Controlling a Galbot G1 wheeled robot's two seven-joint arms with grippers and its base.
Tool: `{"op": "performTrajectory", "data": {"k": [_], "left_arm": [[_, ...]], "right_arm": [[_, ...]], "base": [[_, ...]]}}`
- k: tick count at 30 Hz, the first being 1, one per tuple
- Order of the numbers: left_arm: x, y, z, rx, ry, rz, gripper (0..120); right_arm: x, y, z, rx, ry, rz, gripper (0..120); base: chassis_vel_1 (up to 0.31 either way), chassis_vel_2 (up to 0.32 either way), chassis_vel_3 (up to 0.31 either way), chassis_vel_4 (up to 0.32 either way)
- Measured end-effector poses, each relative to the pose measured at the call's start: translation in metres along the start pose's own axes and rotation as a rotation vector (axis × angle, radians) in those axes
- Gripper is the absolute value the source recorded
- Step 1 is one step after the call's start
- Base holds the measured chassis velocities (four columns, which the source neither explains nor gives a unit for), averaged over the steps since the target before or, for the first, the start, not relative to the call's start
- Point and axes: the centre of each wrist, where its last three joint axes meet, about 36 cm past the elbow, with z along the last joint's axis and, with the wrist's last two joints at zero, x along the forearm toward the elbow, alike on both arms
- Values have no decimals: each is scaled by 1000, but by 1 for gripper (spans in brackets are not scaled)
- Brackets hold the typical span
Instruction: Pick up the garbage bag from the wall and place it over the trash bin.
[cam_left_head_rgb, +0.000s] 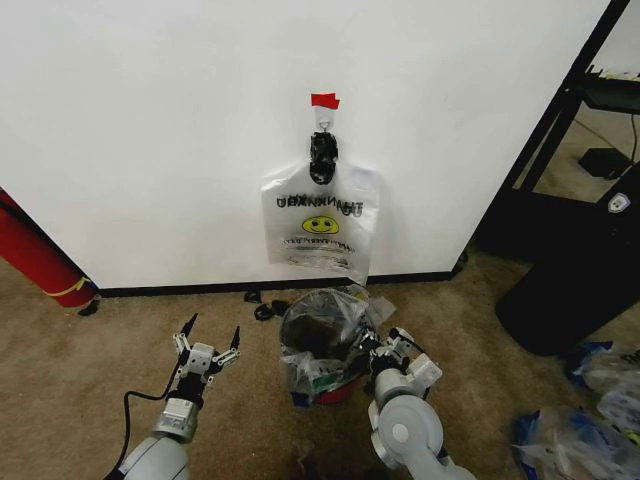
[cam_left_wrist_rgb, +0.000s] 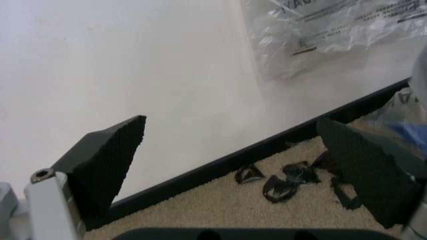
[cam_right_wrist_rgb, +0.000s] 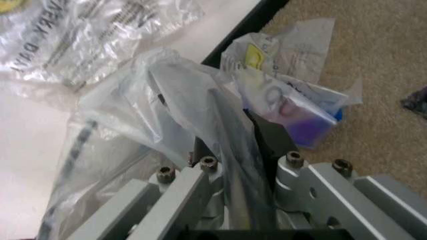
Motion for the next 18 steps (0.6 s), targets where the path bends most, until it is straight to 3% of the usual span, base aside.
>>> {"op": "performTrajectory", "data": {"k": [18], "left_arm": [[6, -5, 1, 1, -4, 15, 100]], "right_arm": [[9, -20, -7, 81, 66, 31, 0]], "base": [[0, 0, 0, 0]]}}
